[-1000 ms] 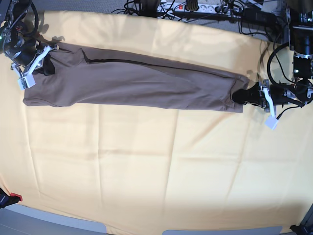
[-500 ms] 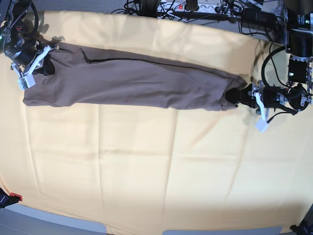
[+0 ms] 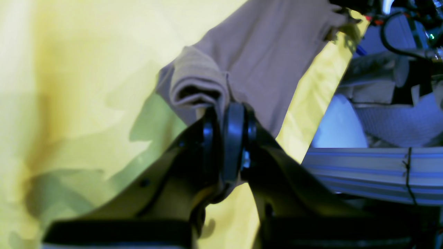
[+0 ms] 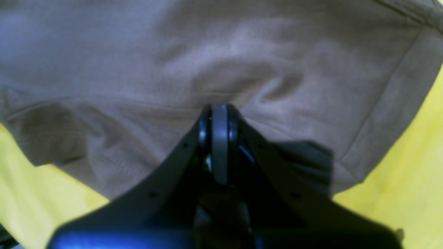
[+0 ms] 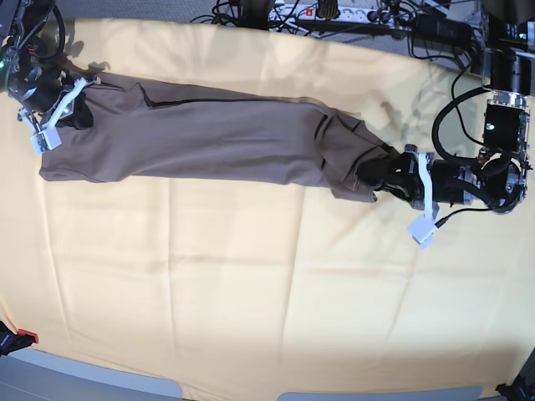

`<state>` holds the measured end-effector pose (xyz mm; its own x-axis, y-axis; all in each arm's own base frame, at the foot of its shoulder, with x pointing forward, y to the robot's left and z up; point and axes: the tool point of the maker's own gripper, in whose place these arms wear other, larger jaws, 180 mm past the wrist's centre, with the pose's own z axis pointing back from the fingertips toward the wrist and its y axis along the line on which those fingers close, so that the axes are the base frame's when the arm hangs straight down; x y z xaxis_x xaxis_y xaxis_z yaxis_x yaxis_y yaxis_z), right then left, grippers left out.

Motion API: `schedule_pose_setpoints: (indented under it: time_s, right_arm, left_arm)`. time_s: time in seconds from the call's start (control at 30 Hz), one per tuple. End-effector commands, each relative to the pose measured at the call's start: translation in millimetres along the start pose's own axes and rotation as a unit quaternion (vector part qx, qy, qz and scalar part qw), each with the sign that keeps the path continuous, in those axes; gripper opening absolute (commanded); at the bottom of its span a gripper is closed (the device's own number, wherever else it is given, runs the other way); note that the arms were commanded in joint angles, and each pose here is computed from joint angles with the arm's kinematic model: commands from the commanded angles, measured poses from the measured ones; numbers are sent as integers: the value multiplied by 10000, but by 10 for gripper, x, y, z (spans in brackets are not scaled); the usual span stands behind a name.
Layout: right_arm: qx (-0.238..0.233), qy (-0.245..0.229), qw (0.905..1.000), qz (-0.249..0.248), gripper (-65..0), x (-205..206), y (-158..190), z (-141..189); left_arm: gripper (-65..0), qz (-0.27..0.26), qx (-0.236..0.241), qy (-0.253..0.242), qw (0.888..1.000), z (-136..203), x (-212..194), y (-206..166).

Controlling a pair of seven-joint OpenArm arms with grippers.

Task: Fold the T-shirt properly
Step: 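Grasp the folded shirt end with the left gripper and push it inward, then fold the held strip end over toward the right gripper with the left gripper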

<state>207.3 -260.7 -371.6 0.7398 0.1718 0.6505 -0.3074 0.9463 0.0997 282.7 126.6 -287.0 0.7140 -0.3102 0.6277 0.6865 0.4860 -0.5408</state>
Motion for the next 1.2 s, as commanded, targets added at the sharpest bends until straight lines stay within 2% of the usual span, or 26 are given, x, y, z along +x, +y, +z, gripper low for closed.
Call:
schedule_pose_setpoints:
  time_s: [0.0, 0.43, 0.57, 0.83, 1.17]
  right_arm:
    - [-42, -142, 9998, 110, -650, 100, -40, 43]
    - [-29, -142, 9999, 60, -650, 77, -9, 21]
    - [-16, -155, 9999, 36, -650, 75, 5, 14]
    - [-16, -159, 9999, 36, -650, 77, 5, 14]
    - [-13, -154, 9999, 42, -650, 74, 6, 14]
  left_arm:
    - [-650, -224, 66, -96, 9997, 127, 127, -16]
    - [-650, -260, 826, 11, 9962, 675, 101, 207]
    - [-650, -229, 936, 81, 9953, 754, 60, 236]
    - [-650, 8, 825, 123, 9965, 659, -62, 216]
    - [-650, -221, 250, -283, 9990, 269, 124, -64]
